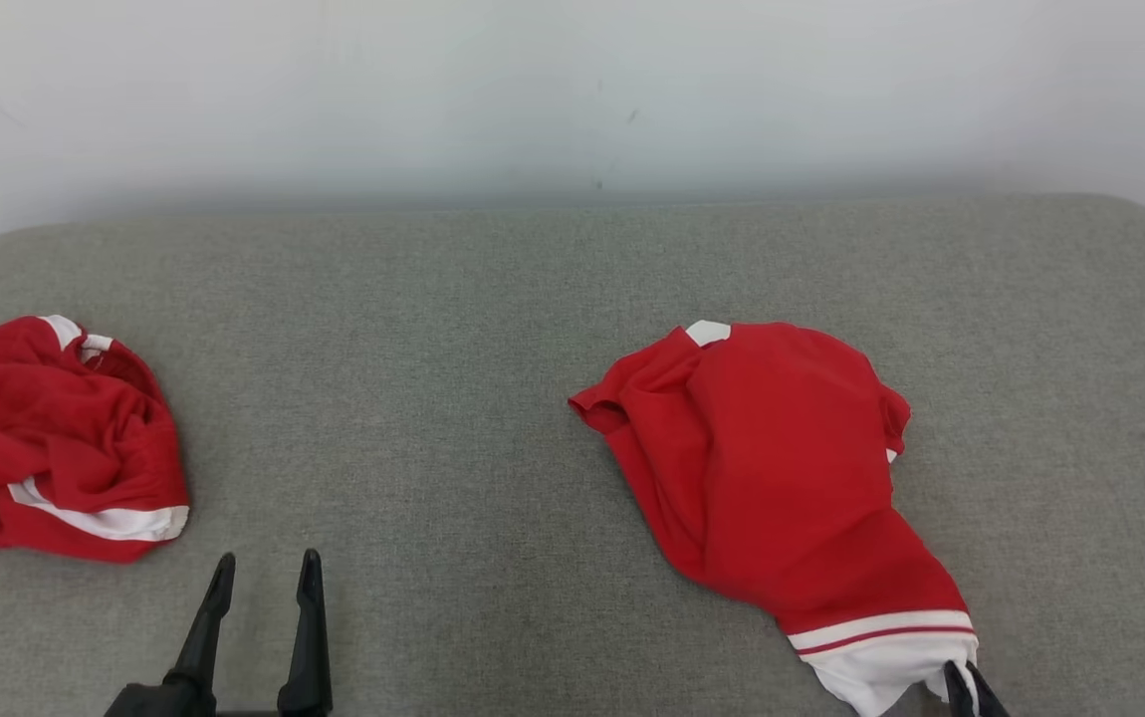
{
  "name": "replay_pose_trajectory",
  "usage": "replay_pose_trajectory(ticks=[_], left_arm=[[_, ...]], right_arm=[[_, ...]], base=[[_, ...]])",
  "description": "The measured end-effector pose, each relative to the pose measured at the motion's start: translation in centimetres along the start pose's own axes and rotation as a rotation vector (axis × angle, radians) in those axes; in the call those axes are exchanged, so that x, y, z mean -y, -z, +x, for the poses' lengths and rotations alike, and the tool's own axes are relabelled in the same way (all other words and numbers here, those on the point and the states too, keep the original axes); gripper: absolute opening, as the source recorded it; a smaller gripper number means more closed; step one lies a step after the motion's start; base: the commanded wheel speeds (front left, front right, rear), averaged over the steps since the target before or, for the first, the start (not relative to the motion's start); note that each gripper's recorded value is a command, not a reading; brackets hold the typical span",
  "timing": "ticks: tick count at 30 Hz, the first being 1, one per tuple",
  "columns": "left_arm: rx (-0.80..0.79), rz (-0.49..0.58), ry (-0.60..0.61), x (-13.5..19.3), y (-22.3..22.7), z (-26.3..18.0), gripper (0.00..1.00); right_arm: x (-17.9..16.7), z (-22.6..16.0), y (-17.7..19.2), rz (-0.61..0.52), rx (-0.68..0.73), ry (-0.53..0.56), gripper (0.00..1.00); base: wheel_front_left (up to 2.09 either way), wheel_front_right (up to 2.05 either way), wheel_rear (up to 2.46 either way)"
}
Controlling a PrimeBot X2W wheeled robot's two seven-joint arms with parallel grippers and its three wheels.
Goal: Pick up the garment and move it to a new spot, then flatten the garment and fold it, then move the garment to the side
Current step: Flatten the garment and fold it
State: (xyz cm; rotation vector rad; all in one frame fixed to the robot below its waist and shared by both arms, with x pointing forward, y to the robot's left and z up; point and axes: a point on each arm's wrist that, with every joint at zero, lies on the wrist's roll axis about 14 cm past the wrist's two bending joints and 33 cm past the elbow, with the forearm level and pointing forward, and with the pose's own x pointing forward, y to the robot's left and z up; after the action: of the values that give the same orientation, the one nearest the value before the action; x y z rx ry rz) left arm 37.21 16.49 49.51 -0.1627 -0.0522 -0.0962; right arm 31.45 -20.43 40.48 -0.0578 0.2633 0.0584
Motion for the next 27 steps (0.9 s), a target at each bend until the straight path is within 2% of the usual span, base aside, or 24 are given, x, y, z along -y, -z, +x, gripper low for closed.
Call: replay_pose_trajectory(ticks=[1, 2, 3, 7, 13, 20, 27], left_arm=[[0.001, -0.001, 0.004, 0.1, 0.0, 0.2, 1.0], [0.003, -0.001, 0.008, 0.2, 0.0, 0.4, 1.0], [0.002, -0.002, 0.011, 0.3, 0.0, 0.5, 1.0], [-0.001, -0.003, 0.012, 0.4, 0.1, 0.5, 1.0], [0.009, -0.002, -0.001, -0.1, -0.2, 0.4, 1.0], [0.011, 0.003, 0.032, 0.8, -0.3, 0.9, 1.0], [0.021, 0.039, 0.162, 3.5, -0.7, 3.8, 1.0]], right_arm=[[0.1, -0.1, 0.6, 0.006, -0.018, 0.003, 0.06], [0.2, -0.1, 1.0, 0.02, -0.033, 0.011, 0.42], [0.2, 0.1, 0.8, 0.036, -0.027, 0.015, 1.0], [-0.3, 1.4, -3.3, 0.04, 0.103, -0.002, 1.0], [-0.5, 1.2, -7.2, 0.051, 0.23, 0.0, 1.0], [-0.6, 1.4, -9.4, 0.071, 0.301, 0.01, 1.0], [-1.2, 1.8, -10.0, 0.093, 0.317, 0.007, 1.0]], base=[[0.0, 0.0, 0.0], [0.0, 0.0, 0.0], [0.0, 0.0, 0.0], [0.0, 0.0, 0.0], [0.0, 0.0, 0.0], [0.0, 0.0, 0.0], [0.0, 0.0, 0.0]])
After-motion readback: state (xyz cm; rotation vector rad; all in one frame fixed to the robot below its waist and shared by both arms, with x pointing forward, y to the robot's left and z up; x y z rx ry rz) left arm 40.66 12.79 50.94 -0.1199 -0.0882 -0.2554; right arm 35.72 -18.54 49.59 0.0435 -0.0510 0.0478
